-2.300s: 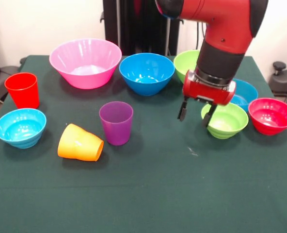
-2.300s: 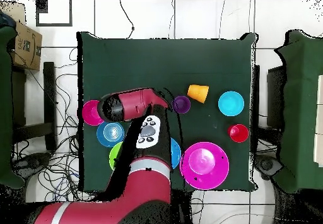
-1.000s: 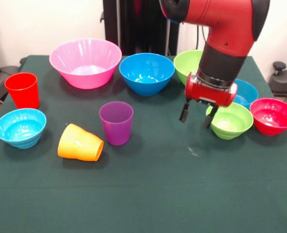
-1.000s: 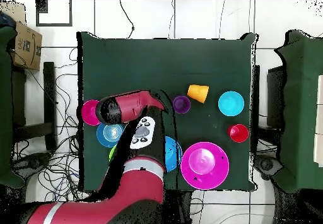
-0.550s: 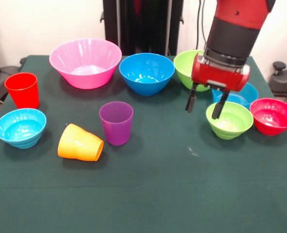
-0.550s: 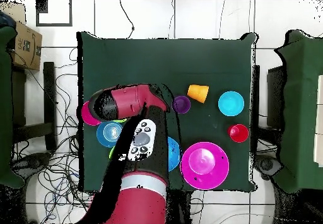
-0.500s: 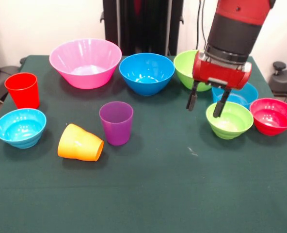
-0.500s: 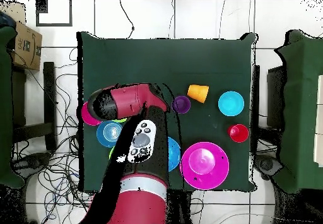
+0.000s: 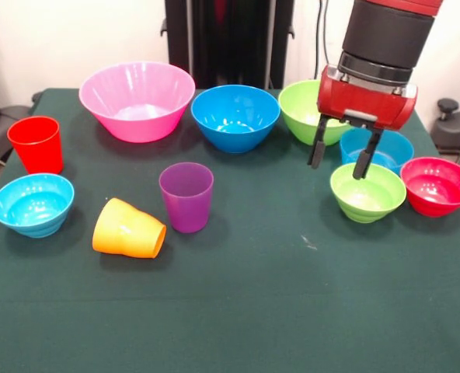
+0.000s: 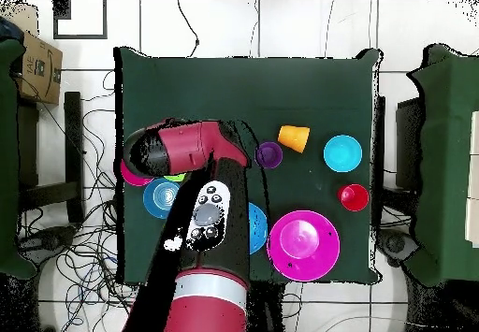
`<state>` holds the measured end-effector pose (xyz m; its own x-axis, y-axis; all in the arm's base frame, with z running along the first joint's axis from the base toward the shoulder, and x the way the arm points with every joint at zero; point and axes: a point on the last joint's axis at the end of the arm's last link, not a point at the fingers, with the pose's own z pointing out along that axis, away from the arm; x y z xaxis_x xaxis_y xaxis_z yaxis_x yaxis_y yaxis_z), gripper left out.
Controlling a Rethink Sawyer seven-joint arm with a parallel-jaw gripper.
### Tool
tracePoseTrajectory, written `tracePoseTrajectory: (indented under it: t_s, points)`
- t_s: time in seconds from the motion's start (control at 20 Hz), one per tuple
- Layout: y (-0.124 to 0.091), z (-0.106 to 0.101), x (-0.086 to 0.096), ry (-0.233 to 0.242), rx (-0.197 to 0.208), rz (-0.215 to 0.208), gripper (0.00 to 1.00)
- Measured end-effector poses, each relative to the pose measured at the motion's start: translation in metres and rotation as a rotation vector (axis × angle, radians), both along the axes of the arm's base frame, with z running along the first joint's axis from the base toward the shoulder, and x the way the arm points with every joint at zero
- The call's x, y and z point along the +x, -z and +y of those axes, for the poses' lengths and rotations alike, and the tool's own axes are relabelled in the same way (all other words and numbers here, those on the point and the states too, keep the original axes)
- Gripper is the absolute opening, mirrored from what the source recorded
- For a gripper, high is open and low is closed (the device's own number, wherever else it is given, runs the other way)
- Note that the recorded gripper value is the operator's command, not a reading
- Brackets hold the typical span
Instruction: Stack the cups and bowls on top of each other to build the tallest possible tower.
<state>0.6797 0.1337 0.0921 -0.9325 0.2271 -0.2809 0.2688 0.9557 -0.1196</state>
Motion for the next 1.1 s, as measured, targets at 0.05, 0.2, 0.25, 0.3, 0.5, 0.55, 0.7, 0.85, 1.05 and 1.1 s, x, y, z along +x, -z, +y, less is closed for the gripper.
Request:
tracePoseTrajectory:
  t_s: [0.05, 0.2, 0.25, 0.3, 0.5, 0.55, 0.7, 0.85, 1.05, 1.1]
  points:
    - [0.000, 0.002, 0.000, 0.000, 0.002, 0.000, 1.00]
    - [0.000, 0.005, -0.002, -0.002, 0.003, 0.003, 1.00]
    - [0.001, 0.006, -0.002, -0.004, 0.003, 0.003, 1.00]
    - [0.001, 0.008, -0.003, -0.006, 0.004, 0.005, 1.00]
    - [0.002, 0.017, -0.007, -0.018, 0.005, 0.010, 1.00]
    - [0.002, 0.018, -0.008, -0.019, 0.005, 0.010, 1.00]
    - [0.003, 0.024, -0.010, -0.026, 0.007, 0.012, 1.00]
    - [0.003, 0.035, -0.013, -0.037, 0.010, 0.015, 1.00]
    - [0.003, 0.044, -0.016, -0.045, 0.014, 0.017, 1.00]
    - [0.004, 0.045, -0.017, -0.046, 0.014, 0.018, 1.00]
